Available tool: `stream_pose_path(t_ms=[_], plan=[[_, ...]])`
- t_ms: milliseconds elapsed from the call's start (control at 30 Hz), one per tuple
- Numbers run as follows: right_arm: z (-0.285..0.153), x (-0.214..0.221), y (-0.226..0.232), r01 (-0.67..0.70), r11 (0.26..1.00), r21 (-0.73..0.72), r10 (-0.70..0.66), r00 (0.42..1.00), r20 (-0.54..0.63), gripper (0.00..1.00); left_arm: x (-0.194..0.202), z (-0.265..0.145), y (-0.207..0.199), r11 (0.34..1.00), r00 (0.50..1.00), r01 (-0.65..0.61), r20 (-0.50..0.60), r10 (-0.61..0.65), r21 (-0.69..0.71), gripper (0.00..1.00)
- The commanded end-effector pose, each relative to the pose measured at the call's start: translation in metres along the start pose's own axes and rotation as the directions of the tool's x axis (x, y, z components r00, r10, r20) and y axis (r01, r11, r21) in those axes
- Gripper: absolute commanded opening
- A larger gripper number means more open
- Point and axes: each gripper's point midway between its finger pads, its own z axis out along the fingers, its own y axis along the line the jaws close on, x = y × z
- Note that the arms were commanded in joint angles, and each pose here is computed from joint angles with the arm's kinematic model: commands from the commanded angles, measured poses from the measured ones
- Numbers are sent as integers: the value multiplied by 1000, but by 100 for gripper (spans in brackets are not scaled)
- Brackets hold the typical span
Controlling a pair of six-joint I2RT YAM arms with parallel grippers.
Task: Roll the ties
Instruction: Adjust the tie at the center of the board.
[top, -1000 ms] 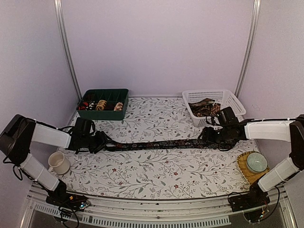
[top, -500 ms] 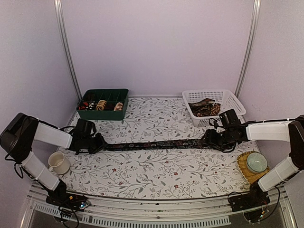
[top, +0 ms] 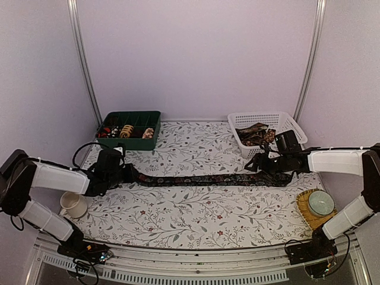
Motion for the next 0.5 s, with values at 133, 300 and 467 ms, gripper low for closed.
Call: stream_pose_path(t_ms=[133,300,467], plan=[[15,-13,9,-63,997,-38,63,998,0,72,6,1,22,967,984,-165,40,176,-194,9],[17,-23,21,-70,996,-63,71,997,20,72,11,2,32,955,989,-142,-1,147,-261,19],[19,-28,34,-35,998,-54,36,999,30,72,13,-6,37,954,995,-99,-15,99,-282,38]])
